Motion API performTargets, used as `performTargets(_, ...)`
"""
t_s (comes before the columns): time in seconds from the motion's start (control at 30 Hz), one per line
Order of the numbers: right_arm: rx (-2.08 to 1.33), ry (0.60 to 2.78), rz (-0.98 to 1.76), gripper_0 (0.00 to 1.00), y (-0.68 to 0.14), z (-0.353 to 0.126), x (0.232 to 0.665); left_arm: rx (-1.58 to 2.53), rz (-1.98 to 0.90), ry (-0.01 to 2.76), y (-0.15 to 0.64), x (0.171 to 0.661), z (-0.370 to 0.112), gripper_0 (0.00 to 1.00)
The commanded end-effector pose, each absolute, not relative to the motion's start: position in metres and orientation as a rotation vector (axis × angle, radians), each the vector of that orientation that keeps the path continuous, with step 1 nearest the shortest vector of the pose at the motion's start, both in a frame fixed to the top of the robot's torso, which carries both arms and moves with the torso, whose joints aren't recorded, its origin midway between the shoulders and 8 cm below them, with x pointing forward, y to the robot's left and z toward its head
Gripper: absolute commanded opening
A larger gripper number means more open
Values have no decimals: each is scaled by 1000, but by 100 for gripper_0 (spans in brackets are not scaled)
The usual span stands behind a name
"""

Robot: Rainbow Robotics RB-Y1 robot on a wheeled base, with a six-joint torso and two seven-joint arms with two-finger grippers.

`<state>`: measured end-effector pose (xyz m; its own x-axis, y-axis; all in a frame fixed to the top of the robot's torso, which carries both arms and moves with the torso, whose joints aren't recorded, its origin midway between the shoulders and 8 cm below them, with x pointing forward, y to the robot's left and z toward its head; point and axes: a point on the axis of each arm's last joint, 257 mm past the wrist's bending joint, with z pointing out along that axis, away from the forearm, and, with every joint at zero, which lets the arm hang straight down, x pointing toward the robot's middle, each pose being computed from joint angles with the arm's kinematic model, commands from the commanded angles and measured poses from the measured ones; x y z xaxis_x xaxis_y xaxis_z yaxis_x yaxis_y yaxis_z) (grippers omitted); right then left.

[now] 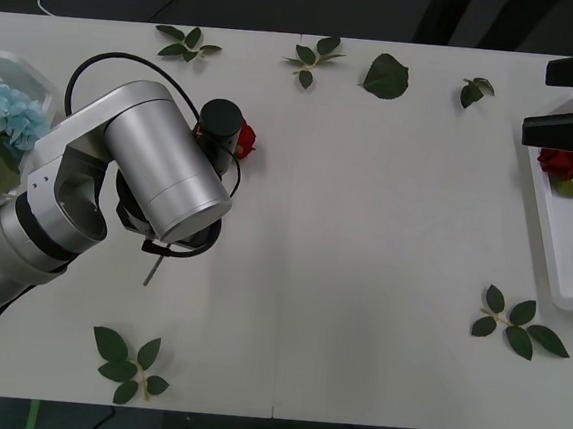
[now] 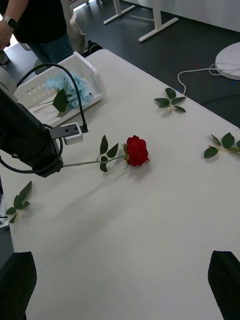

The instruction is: Place the red flowers into the right box and the blue flowers into the left box. If a person shows an open palm, hand one flower to the person first, then continue sorting.

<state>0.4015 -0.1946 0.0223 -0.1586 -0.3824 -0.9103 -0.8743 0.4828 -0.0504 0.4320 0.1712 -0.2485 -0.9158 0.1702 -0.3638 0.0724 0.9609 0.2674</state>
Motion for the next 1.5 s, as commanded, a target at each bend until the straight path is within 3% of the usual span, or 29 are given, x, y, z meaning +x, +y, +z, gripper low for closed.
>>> performTargets(0.03, -1085, 1758, 559, 100, -207, 30, 402, 127, 360, 2697, 180, 429, -244, 100)
performTargets(0.67, -1085, 1758, 559, 100, -207, 30, 402, 54, 347, 2650, 183, 439, -231, 100)
performTargets(1.1, -1085, 1758, 559, 100, -207, 30, 402, 0, 106, 2510, 158, 521, -259, 100)
performTargets(1.5, -1085, 1758, 559, 100, -207, 30, 402, -18, 97, 2561, 164, 513, -284, 100)
